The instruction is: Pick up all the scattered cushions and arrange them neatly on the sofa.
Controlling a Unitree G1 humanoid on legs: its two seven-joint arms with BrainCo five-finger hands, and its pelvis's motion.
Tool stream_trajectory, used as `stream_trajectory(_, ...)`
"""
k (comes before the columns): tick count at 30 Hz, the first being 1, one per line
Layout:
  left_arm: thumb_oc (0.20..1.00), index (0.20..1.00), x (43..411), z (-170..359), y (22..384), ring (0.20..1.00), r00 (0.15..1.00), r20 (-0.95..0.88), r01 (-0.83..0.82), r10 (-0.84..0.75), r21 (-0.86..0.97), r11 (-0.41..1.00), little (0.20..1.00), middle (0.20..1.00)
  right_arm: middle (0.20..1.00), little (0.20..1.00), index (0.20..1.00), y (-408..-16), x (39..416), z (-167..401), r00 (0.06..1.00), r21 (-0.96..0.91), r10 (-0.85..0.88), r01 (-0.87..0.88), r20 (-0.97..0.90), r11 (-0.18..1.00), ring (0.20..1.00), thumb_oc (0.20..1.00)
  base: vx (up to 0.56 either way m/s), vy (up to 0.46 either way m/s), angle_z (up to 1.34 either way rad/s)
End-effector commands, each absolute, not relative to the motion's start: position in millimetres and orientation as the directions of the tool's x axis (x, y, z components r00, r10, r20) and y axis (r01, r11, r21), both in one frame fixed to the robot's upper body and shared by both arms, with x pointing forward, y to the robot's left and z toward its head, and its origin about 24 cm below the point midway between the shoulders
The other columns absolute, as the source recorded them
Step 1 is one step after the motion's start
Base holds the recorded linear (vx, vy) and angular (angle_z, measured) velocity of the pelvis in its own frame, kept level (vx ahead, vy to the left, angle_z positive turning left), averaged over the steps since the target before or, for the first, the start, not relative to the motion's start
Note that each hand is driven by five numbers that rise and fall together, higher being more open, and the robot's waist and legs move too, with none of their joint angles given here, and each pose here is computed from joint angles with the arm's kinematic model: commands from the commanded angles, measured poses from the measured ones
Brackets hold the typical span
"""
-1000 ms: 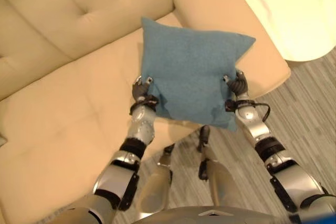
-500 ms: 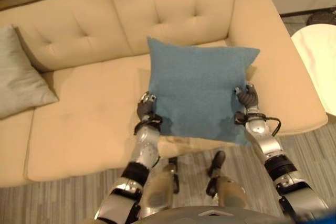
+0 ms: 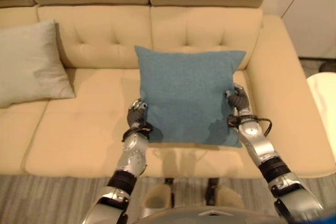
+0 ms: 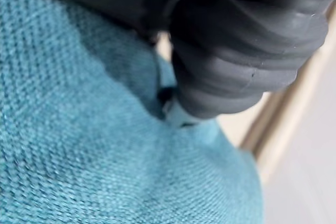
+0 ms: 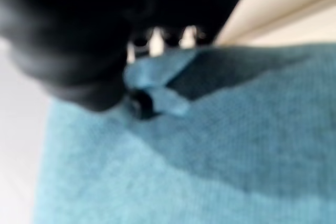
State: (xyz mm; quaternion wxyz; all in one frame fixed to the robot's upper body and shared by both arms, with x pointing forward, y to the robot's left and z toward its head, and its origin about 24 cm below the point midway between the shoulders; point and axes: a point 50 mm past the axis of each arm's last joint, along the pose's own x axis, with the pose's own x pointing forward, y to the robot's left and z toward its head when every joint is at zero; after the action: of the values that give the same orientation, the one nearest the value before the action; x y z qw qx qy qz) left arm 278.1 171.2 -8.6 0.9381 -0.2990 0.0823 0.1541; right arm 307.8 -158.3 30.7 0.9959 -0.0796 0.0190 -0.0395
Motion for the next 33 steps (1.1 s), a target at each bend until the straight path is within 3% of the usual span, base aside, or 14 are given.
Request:
stream_trajectory(1,0.2,0.2,303,33,124,0.2,0.999,-0.021,-0.049,0.045,-0.564,0.824,0.2,0.2,0.2,0.2,0.2,-128,321,68,0.988,-0.109,0.036,-0.019,0.151,0.994,0.2,0.2,0.17,-0.035,0.89)
stream_trajectory(6,0.2,0.2,302,35,116,0.2,1.0,-0.01,-0.013,0.009,-0.555,0.832,0.2,0.2,0.2,0.2,0.2,-144,315,61,0.991,-0.103,-0.012,0.026,0.136,0.994,0.2,0.2,0.1,-0.06,0.42)
stream_trajectory(16,0.2,0.2,317,61,114,0.2,0.997,0.074,0.021,0.02,-0.51,0.86,0.2,0.2,0.2,0.2,0.2,-134,323,77,0.981,-0.111,0.028,-0.007,0.191,0.994,0.2,0.2,0.07,0.053,0.01)
stream_trajectory(22,0.2,0.2,335,105,109,0.2,0.974,0.228,0.102,0.009,-0.469,0.877,0.2,0.2,0.2,0.2,0.2,-103,339,117,0.944,-0.109,0.104,-0.073,0.312,0.991,0.2,0.2,-0.12,0.124,-0.18)
stream_trajectory(33,0.2,0.2,367,180,107,0.2,0.905,0.424,0.138,0.03,-0.359,0.923,0.2,0.2,0.2,0.2,0.2,-87,372,206,0.845,-0.155,0.097,-0.016,0.526,0.988,0.2,0.2,-0.05,0.049,-0.1)
